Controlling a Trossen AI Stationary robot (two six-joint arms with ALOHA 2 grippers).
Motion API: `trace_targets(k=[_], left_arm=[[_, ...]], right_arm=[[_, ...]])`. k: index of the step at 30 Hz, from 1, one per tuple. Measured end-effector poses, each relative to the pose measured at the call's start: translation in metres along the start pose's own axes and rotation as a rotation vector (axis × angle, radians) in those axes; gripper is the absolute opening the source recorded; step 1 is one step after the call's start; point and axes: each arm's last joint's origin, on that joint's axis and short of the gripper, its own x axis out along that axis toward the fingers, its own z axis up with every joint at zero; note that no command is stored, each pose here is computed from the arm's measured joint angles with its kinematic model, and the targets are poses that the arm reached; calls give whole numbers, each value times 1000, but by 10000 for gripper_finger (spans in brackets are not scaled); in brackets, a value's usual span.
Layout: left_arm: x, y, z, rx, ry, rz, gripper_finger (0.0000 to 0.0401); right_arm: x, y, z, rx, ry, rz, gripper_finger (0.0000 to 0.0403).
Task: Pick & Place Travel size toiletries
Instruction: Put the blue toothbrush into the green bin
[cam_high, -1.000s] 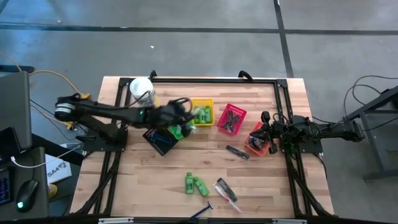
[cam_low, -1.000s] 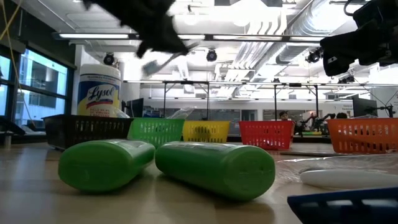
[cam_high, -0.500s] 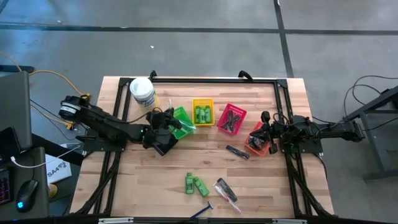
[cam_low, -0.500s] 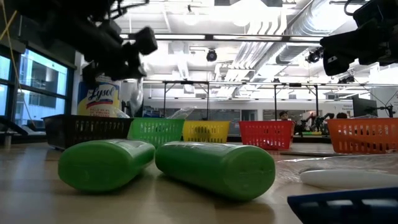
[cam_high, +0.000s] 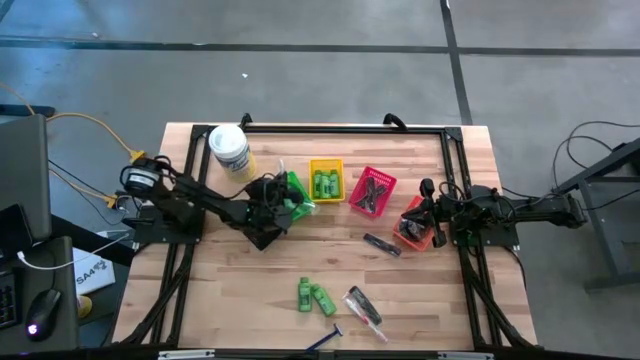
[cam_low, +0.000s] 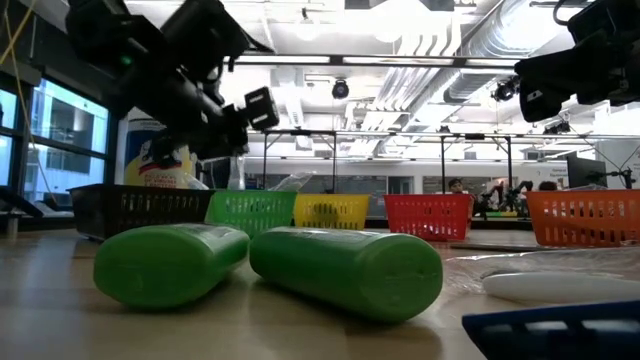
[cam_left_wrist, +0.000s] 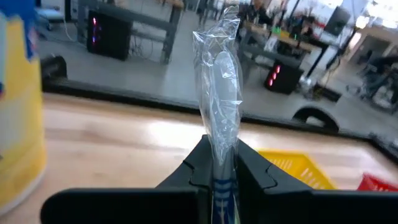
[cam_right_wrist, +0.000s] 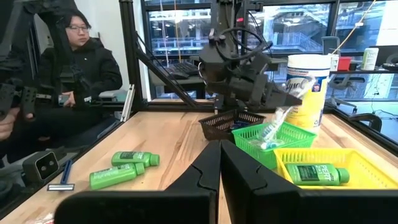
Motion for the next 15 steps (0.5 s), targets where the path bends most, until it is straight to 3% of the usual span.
trace_targets(k=[7,15], left_arm=[[8,1,-5,17,88,-26,52],[3,0,-6,101,91,-44,74]], right_arm=[[0,0,0,0,0,0,5],[0,0,0,0,0,0,5]])
